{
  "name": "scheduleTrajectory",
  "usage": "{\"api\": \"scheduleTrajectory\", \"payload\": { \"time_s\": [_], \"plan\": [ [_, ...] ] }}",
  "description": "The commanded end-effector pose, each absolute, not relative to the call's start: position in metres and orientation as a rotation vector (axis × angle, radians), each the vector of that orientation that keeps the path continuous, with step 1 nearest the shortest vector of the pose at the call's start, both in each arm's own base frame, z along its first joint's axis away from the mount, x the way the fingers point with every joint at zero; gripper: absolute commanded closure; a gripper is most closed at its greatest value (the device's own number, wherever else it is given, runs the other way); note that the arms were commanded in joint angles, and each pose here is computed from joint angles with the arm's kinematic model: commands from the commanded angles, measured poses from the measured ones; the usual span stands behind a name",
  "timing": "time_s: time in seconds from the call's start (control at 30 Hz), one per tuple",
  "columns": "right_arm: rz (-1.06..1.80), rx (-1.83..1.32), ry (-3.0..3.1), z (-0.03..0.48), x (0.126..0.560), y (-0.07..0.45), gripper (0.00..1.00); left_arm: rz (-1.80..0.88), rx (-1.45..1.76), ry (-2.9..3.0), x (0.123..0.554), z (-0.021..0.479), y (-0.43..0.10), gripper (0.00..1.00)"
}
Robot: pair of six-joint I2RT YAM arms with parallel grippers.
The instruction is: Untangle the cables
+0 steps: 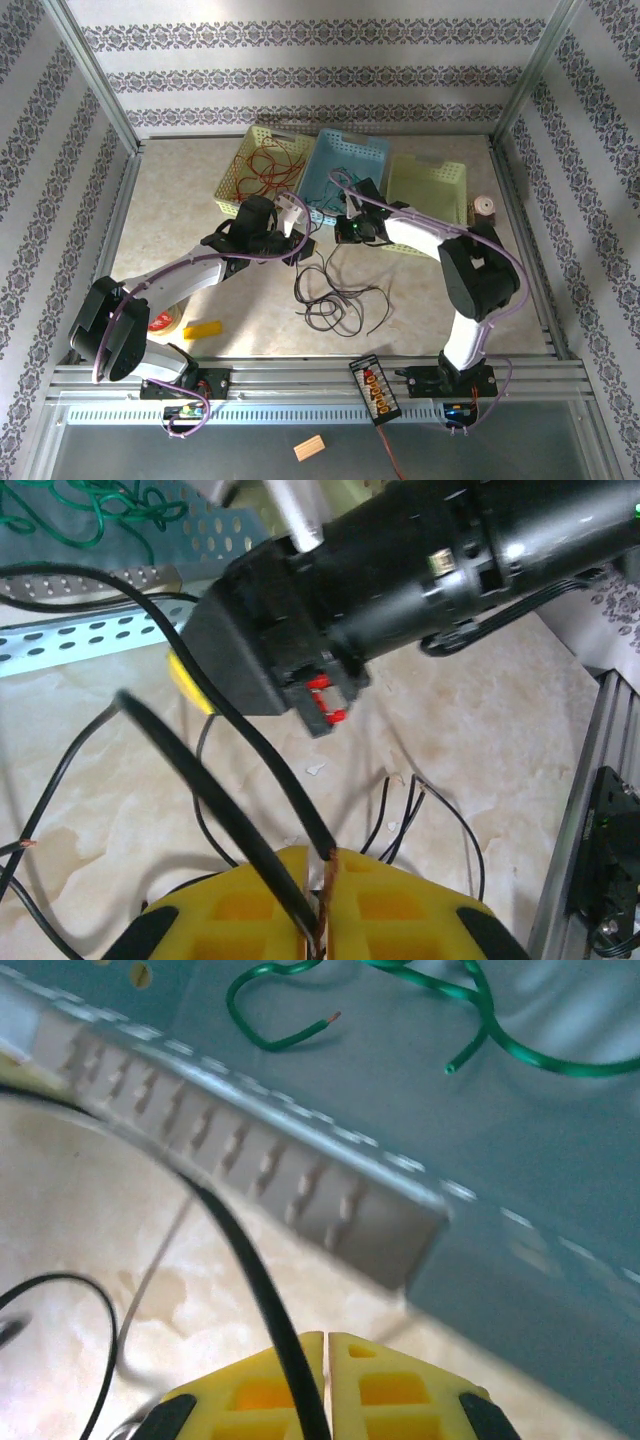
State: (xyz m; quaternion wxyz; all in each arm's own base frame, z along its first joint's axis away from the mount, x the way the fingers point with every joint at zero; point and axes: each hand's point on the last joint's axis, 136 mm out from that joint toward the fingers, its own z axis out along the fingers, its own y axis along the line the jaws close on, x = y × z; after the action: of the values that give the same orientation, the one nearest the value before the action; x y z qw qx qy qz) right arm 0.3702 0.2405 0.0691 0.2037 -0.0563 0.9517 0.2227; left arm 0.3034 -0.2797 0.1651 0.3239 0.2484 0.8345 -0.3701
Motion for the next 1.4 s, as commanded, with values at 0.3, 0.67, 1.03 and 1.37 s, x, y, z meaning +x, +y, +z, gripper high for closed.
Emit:
{"api": "scheduleTrajectory", "payload": {
  "time_s": [0.3, 0.67, 1.03, 1.37],
  "plan": [
    [0.422, -0.053, 2.054, 0.296, 0.367, 0.152, 1.0, -1.002, 0.678, 2.243, 0.306, 0.143, -0.292, 0.42],
    [0.221, 0.324, 1.878, 0.334, 0.378, 0.034, 1.0, -0.972, 0.696, 2.269, 0.302, 0.129, -0.296, 0.35],
    [0.304, 0.335, 1.86, 0.341, 0.361, 0.038, 1.0, -0.903, 1.106, 2.163, 0.299, 0.123, -0.377, 0.27],
    [0.325, 0.361, 1.814, 0.357, 0.34, 0.033, 1.0, -0.848, 1.216, 2.159, 0.324, 0.071, -0.45, 0.47]
  ]
}}
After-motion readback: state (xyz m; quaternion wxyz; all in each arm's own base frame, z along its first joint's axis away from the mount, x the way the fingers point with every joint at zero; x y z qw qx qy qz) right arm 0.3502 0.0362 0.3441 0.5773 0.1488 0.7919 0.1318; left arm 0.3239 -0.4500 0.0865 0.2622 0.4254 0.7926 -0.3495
